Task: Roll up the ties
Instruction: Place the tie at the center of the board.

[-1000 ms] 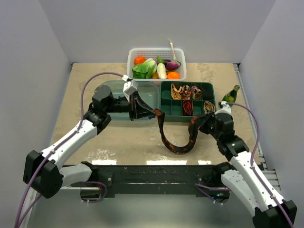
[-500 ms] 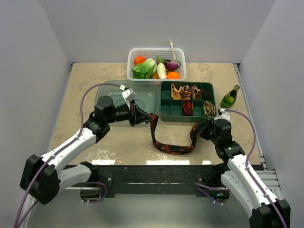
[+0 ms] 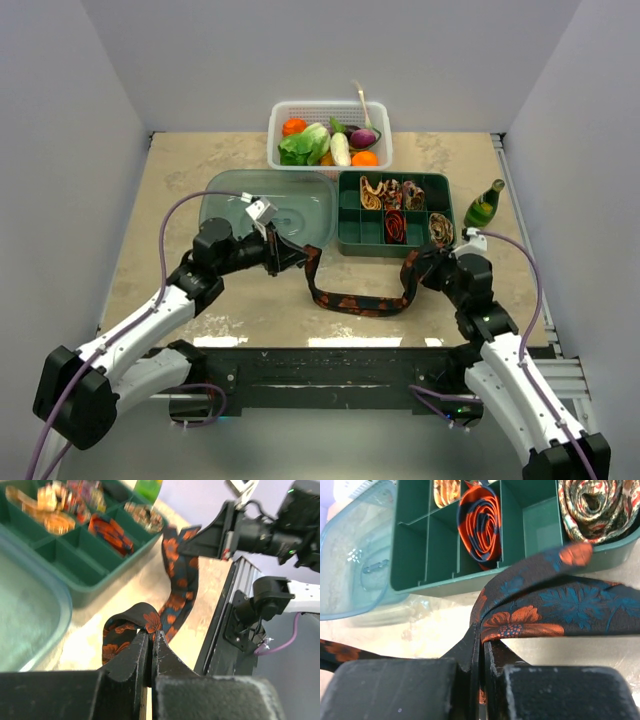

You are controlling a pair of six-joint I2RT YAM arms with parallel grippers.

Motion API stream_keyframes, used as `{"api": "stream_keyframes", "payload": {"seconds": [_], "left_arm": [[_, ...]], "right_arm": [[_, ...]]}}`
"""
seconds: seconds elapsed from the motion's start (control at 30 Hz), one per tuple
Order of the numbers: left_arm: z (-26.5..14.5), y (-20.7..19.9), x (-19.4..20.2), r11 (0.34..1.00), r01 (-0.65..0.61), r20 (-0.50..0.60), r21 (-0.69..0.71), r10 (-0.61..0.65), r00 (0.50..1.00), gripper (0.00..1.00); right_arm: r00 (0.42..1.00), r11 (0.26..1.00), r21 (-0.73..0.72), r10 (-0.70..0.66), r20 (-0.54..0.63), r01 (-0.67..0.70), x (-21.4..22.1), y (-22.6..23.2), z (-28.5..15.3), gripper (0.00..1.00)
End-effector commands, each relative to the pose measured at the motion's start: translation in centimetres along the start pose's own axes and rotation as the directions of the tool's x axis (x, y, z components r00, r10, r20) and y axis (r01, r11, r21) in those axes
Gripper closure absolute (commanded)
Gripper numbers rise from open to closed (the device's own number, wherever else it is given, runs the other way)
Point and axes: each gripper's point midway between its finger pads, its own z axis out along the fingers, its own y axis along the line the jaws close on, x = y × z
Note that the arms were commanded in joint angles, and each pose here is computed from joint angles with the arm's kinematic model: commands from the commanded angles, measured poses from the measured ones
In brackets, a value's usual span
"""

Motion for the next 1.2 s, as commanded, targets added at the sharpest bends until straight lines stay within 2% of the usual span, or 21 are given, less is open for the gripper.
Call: {"api": "stream_keyframes", "payload": {"seconds": [0.0, 0.23, 0.4, 0.53, 0.73, 0.9, 1.03, 1.17], "left_arm": [[-0.6, 1.5, 1.8, 0.99, 0.084, -0.024, -0.11, -0.087, 0.996, 1.0], [-3.1, 3.2, 5.2, 0.915, 0.236, -0.118, -0.329, -0.288, 0.95, 1.0], [-5.7, 4.3, 6.3, 0.834, 0.26, -0.122, -0.487, -0.36, 0.925, 1.0], [-7.8, 5.5, 6.1, 0.747, 0.277, -0.049, -0.604, -0.382, 0.923, 1.0], [-10.5, 6.1, 4.4, 0.664, 0.34, 0.125, -0.666, -0.351, 0.928, 1.0], [-12.3, 6.5, 3.6, 0.605, 0.381, 0.218, -0.7, -0.326, 0.92, 1.0], [-13.0, 6.3, 3.4, 0.596, 0.415, 0.27, -0.688, -0.32, 0.908, 1.0], [-12.9, 6.5, 4.2, 0.585, 0.415, 0.256, -0.697, -0.339, 0.906, 1.0]], "right_arm": [[0.998, 0.998, 0.033, 0.049, -0.046, -0.048, 1.9, -1.2, 0.7, 1.0], [0.978, 0.987, 0.12, 0.125, -0.169, -0.106, 5.1, -2.8, 1.4, 1.0], [0.976, 0.982, 0.148, 0.139, -0.166, -0.115, 5.3, -3.3, 1.1, 1.0], [0.984, 0.978, 0.17, 0.142, -0.11, -0.123, 4.2, -3.6, 0.9, 1.0], [0.984, 0.967, 0.204, 0.169, -0.056, -0.154, 3.3, -4.1, 0.3, 1.0], [0.976, 0.947, 0.242, 0.218, -0.003, -0.21, 3.1, -5.0, -0.5, 1.0], [0.971, 0.94, 0.247, 0.236, 0.03, -0.236, 2.7, -5.1, -0.9, 0.77], [0.969, 0.942, 0.24, 0.246, -0.007, -0.237, 3.4, -4.9, -0.9, 0.5]]}}
